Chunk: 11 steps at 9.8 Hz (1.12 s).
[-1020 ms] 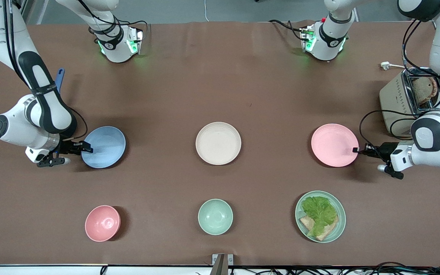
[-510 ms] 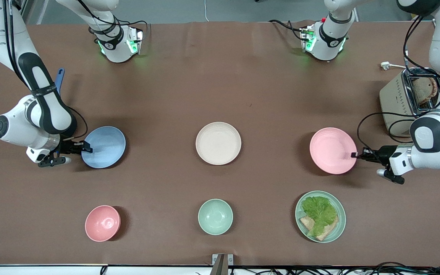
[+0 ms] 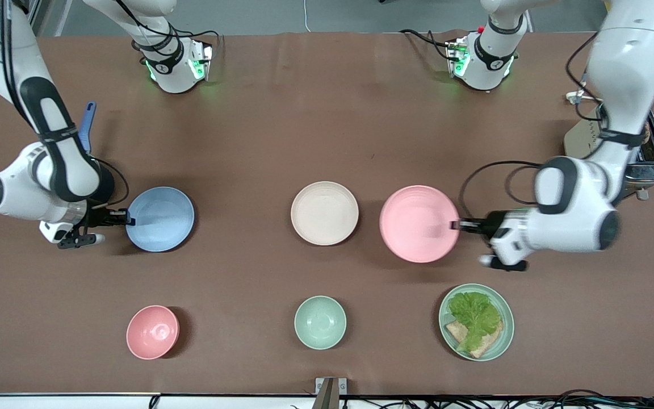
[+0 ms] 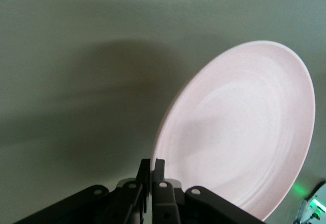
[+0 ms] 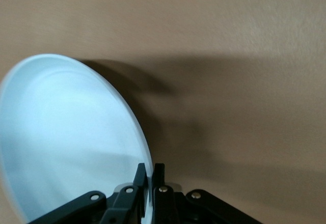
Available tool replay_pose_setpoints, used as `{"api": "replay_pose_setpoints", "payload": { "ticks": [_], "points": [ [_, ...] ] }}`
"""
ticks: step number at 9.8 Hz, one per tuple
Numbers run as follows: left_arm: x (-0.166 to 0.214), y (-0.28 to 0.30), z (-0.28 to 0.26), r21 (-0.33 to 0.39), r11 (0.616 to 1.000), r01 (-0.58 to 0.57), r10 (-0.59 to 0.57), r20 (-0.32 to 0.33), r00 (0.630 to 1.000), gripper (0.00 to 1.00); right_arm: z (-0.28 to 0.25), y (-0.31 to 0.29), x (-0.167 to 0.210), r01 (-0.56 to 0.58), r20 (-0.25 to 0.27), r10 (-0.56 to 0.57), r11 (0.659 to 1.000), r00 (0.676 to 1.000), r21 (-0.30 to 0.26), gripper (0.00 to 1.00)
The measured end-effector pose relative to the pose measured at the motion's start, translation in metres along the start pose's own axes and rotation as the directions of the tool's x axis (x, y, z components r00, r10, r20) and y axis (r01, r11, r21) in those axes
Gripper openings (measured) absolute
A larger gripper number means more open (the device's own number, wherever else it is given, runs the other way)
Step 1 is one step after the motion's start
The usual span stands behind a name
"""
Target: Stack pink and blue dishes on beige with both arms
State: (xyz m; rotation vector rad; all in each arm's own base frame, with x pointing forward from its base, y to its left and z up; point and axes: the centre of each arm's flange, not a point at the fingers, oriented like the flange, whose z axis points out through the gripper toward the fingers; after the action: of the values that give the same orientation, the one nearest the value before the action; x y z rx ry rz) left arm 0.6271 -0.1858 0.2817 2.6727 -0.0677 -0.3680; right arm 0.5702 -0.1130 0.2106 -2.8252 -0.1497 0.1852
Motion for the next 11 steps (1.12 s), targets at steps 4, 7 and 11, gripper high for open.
{"api": "replay_pose_setpoints", "payload": {
  "ticks": [4, 7, 11],
  "points": [
    [-0.033, 0.126, 0.083, 0.133, 0.99, 0.039, -0.03, -0.076, 0.997, 0.05, -0.108, 0.0, 0.014, -0.047, 0.08, 0.04, 0.995, 0.996, 0.088, 0.06],
    [-0.049, 0.161, 0.12, 0.149, 0.987, 0.064, -0.048, -0.105, 0.993, 0.05, -0.163, -0.039, 0.031, -0.172, 0.12, 0.161, 0.981, 0.98, 0.091, 0.06],
    [-0.057, 0.173, 0.166, 0.164, 0.984, 0.069, -0.048, -0.128, 0.991, 0.05, -0.156, -0.162, 0.06, -0.29, 0.143, 0.278, 0.954, 0.95, 0.074, 0.06]
  ]
}}
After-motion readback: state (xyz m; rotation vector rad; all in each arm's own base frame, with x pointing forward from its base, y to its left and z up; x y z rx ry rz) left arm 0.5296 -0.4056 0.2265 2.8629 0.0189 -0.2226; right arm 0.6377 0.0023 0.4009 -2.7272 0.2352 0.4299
